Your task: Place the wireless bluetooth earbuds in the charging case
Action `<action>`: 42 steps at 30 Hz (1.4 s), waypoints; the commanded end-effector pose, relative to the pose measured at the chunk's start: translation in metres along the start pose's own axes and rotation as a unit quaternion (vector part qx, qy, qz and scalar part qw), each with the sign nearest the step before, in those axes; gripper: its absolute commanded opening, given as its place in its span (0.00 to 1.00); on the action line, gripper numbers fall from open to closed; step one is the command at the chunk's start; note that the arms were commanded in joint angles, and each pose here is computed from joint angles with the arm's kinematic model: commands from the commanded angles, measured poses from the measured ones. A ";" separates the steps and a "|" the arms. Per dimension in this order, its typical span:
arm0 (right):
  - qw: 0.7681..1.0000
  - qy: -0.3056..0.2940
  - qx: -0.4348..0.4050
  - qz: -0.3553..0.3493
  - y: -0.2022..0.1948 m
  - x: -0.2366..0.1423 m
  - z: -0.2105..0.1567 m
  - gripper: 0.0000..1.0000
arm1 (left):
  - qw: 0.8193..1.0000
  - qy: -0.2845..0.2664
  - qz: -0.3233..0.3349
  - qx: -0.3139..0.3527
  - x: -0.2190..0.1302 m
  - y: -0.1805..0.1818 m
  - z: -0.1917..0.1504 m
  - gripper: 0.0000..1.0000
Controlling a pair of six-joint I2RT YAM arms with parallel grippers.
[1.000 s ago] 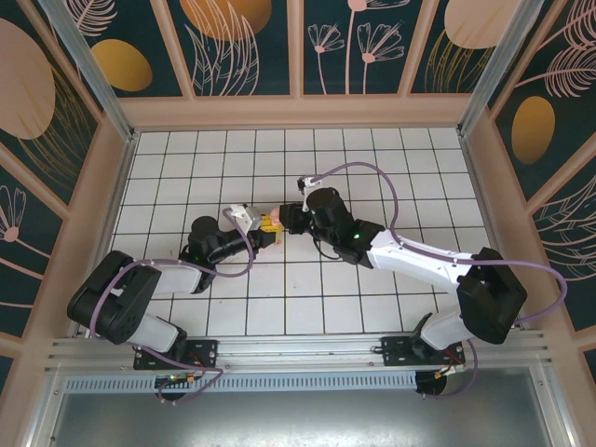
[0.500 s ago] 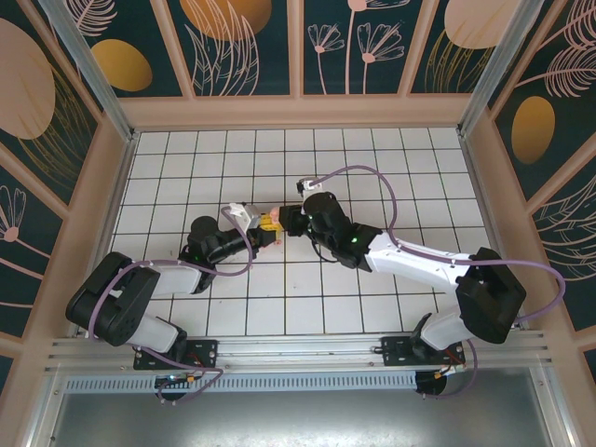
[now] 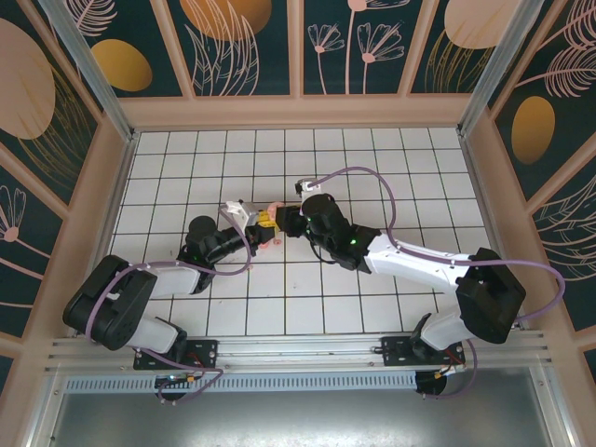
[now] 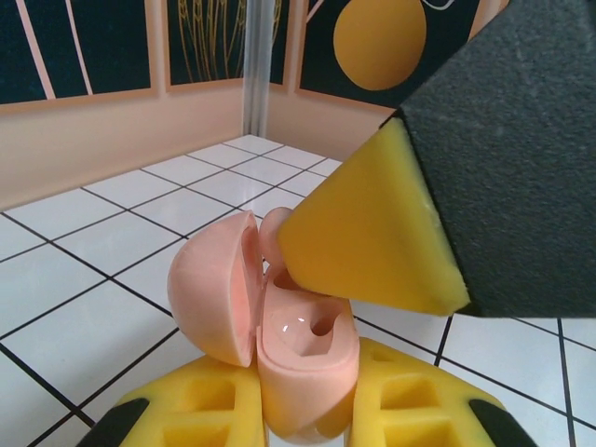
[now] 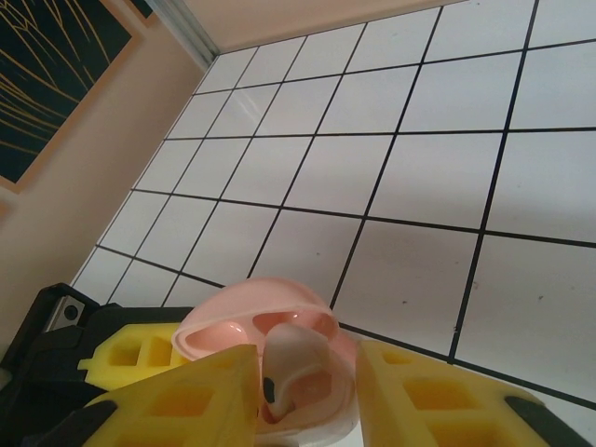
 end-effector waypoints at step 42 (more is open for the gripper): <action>0.992 0.013 0.067 0.103 -0.012 -0.006 0.030 0.40 | 0.999 -0.028 -0.018 0.028 0.000 -0.010 0.019 0.13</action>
Point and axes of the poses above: each hand's point on the last joint's axis, 136 mm out from that joint toward the fingers, its own x axis out along the fingers, its own y axis along the line the jaws close on, z = x × y, the point moved 5 cm from there along -x, back along the fingers, and after that the axes turned 11 degrees about -x, right-handed, at the moved point
